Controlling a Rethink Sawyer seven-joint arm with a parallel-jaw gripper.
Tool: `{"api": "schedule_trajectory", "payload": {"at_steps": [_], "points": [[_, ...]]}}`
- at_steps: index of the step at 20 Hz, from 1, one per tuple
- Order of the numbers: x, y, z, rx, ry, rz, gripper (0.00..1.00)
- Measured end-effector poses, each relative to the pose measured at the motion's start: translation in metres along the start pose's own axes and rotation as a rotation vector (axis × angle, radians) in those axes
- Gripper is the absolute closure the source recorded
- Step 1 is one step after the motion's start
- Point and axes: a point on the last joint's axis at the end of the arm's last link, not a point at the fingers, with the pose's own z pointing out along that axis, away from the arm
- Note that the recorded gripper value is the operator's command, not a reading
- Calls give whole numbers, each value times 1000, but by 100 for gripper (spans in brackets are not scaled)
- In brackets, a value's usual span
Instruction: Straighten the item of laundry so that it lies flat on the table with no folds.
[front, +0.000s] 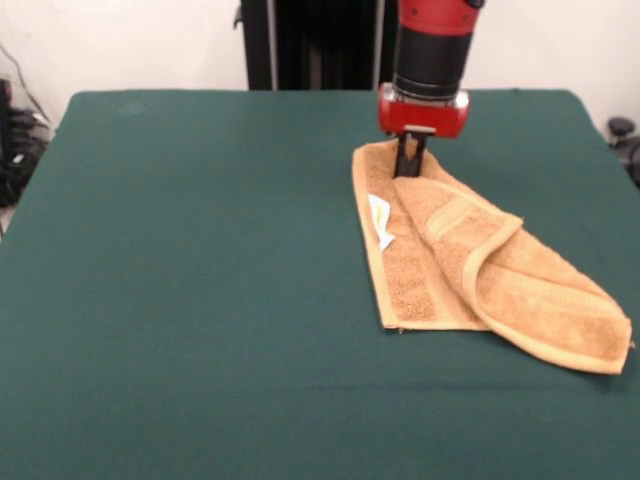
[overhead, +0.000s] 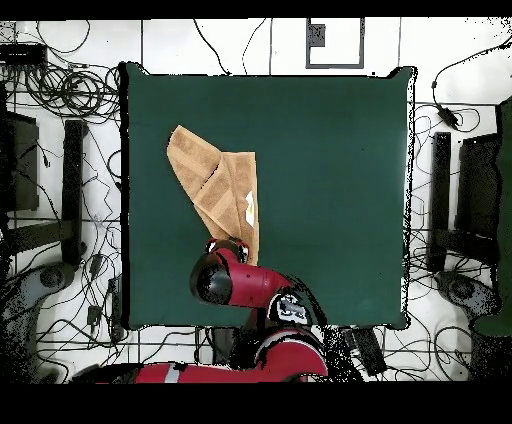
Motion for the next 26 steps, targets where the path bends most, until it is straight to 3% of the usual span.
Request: {"api": "schedule_trajectory", "payload": {"at_steps": [26], "points": [[0, 2, -1, 20, -5, -2, 0]]}}
